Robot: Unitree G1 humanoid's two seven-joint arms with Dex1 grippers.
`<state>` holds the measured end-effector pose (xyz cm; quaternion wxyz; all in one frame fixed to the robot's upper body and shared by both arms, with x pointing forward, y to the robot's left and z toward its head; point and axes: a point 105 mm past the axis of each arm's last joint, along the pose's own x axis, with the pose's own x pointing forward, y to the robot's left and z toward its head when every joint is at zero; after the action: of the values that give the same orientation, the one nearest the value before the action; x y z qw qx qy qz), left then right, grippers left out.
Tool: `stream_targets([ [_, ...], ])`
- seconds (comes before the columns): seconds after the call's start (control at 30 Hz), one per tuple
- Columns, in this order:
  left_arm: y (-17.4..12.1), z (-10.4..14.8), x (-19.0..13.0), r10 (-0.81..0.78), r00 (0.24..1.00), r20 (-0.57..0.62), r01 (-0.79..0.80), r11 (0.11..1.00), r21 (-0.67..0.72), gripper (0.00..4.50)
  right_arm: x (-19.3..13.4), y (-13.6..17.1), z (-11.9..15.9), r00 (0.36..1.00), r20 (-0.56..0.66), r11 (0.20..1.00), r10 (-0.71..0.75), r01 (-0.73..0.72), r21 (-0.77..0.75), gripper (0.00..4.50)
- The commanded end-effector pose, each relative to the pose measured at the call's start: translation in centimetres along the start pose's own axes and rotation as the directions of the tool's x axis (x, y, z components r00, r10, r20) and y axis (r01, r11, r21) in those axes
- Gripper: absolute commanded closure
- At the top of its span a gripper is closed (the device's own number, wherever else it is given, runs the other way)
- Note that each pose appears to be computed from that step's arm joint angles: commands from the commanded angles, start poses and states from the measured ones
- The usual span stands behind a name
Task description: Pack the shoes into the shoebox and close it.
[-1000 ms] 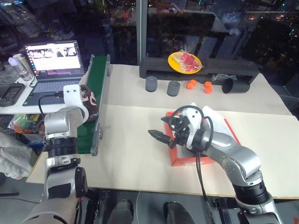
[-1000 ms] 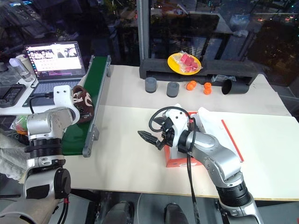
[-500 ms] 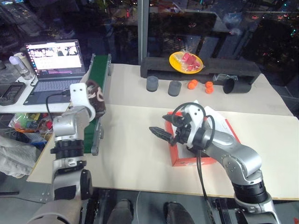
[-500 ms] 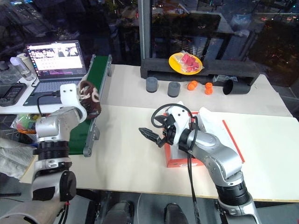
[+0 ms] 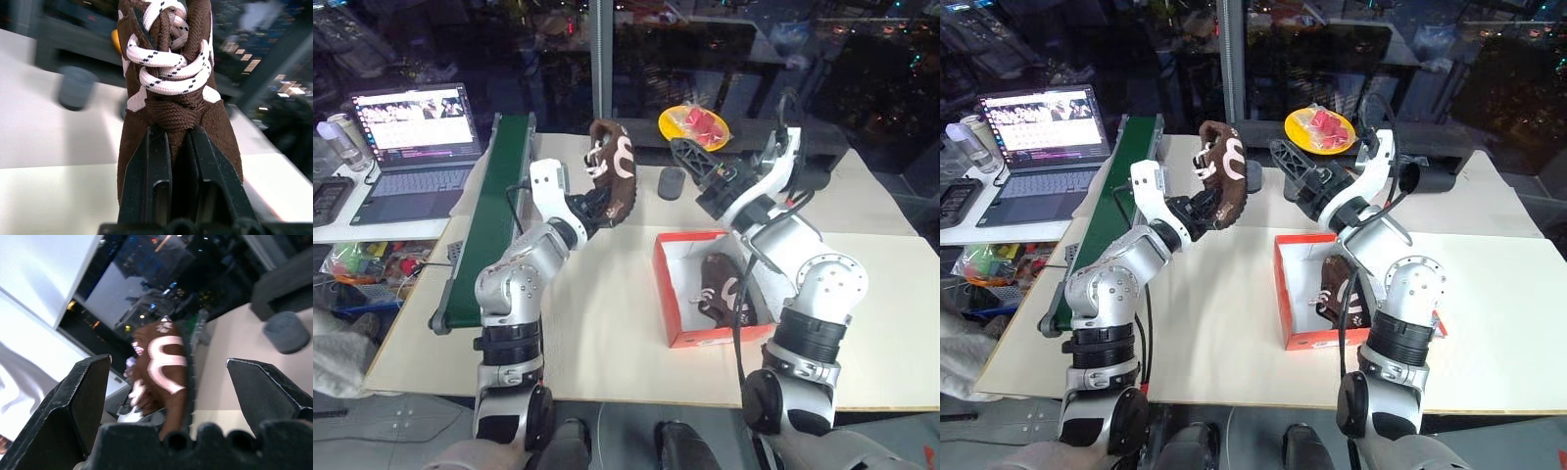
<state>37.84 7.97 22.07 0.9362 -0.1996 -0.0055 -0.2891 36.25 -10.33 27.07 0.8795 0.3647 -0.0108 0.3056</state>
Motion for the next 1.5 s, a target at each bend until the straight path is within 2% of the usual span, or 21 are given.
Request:
stream_targets([
  [0.03, -3.1, 1.9, 0.1, -0.140, 0.988, 0.065, 0.139, 0.990, 0.019, 4.48, 0.0, 2.1, 0.5, 0.998, -0.006, 0.997, 0.063, -0.064, -0.039, 0.00],
  [0.4, -6.2, 1.2, 0.8, -0.293, 0.956, 0.033, 0.292, 0.956, 0.036, 4.48, 0.0, 1.7, -1.1, 0.997, -0.073, 0.998, 0.029, -0.033, -0.058, 0.00],
  [0.53, -7.3, 0.9, 0.5, -0.340, 0.940, 0.016, 0.339, 0.939, 0.063, 4.48, 0.0, 1.6, -1.0, 0.998, -0.062, 0.999, 0.023, -0.026, -0.044, 0.00],
  [0.63, -7.0, 0.9, 0.6, -0.324, 0.946, 0.023, 0.322, 0.945, 0.056, 4.48, 0.0, 1.6, -0.6, 0.999, -0.044, 0.999, 0.028, -0.029, -0.024, 0.00],
  [0.67, -6.8, 0.9, 0.7, -0.313, 0.949, 0.019, 0.312, 0.948, 0.058, 4.50, 0.0, 1.6, -0.5, 0.999, -0.037, 1.000, 0.025, -0.026, -0.017, 0.52],
  [0.77, -6.3, 0.7, 0.8, -0.293, 0.956, 0.010, 0.292, 0.955, 0.061, 4.50, 0.0, 1.6, -0.2, 0.999, -0.024, 1.000, 0.028, -0.028, -0.006, 1.37],
  [0.9, -6.3, 0.6, 0.9, -0.292, 0.956, 0.003, 0.291, 0.954, 0.064, 4.50, 0.1, 1.7, -0.2, 0.999, -0.024, 1.000, 0.029, -0.029, -0.006, 2.81],
  [0.97, -6.4, 0.6, 0.8, -0.294, 0.956, 0.002, 0.293, 0.954, 0.066, 4.50, 0.1, 1.7, -0.2, 0.999, -0.026, 1.000, 0.027, -0.027, -0.009, 3.35],
  [1.0, -6.4, 0.6, 0.8, -0.294, 0.956, 0.001, 0.294, 0.954, 0.068, 4.03, 0.1, 1.6, -0.2, 0.999, -0.027, 1.000, 0.025, -0.026, -0.010, 3.70],
  [1.03, -6.4, 0.7, 0.8, -0.295, 0.955, 0.012, 0.294, 0.953, 0.069, 3.54, 0.1, 1.6, -0.2, 0.999, -0.025, 1.000, 0.024, -0.024, -0.009, 3.72],
  [1.2, -7.0, 0.8, 0.4, -0.331, 0.944, 0.010, 0.329, 0.940, 0.097, 1.77, 0.1, 1.0, 0.4, 1.000, 0.012, 1.000, -0.014, 0.014, -0.008, 3.72],
  [1.27, -6.9, 0.7, 0.3, -0.329, 0.944, 0.002, 0.328, 0.940, 0.096, 1.77, 0.0, 0.4, 0.9, 0.998, 0.037, 0.998, -0.055, 0.056, -0.027, 3.72],
  [1.4, -4.5, 0.2, -0.2, -0.266, 0.963, -0.039, 0.268, 0.953, 0.137, 1.77, -0.5, -2.2, 2.4, 0.972, 0.063, 0.957, -0.228, 0.236, -0.168, 3.72],
  [1.5, -2.2, -0.6, -0.8, -0.185, 0.977, -0.104, 0.207, 0.937, 0.283, 1.77, -0.9, -2.9, 3.3, 0.957, 0.038, 0.927, -0.288, 0.289, -0.239, 3.72],
])
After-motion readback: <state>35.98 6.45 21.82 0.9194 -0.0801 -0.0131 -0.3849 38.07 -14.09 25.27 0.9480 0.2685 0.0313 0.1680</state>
